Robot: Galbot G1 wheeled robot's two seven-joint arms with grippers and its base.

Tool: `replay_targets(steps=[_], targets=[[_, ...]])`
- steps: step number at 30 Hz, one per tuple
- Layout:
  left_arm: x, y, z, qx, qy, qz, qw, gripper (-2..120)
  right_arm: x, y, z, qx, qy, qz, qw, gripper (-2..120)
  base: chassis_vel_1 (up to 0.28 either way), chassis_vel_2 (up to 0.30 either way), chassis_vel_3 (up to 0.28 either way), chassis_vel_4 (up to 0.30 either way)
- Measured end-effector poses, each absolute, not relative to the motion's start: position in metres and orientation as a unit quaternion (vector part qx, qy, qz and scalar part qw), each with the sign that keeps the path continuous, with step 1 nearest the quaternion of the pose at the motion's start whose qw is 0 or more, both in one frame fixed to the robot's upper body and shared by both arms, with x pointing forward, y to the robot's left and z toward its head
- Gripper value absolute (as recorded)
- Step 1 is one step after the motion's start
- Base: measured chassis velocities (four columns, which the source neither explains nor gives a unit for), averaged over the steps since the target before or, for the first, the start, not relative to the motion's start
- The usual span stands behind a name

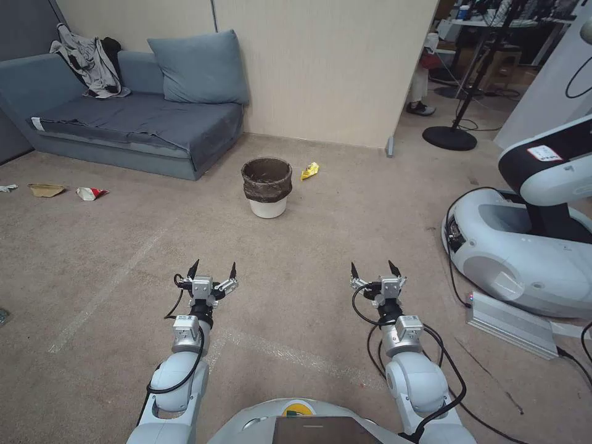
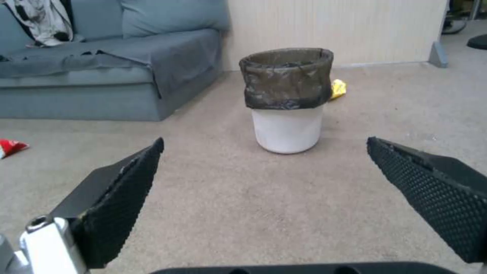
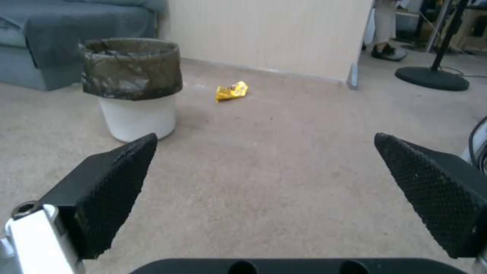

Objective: Pick up the trash bin, then pick up the garbage from the floor and place it into the trash bin.

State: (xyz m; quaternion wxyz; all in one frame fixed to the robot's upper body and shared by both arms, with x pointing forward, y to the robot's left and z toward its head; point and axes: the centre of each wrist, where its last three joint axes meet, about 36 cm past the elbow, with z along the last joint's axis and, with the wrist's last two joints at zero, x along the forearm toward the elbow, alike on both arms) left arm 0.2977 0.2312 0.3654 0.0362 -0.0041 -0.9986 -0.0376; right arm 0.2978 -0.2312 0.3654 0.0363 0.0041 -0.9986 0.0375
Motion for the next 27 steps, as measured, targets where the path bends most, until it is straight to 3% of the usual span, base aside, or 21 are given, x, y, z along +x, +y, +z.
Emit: replay_targets(steps=[20,27], targets=[[0.297,0.231,0.367,-0.004,-0.999,-0.037,0.035,100,0.296,-0.231,0.367,0.004,-0.999,0.037,0.035,100,0.000,0.000,0.000,0.000],[0.275,0.232,0.420,0.001,-1.000,-0.017,-0.002,100,0.263,-0.221,0.416,-0.008,-1.000,0.024,-0.009,100,0.000,0.000,0.000,0.000]])
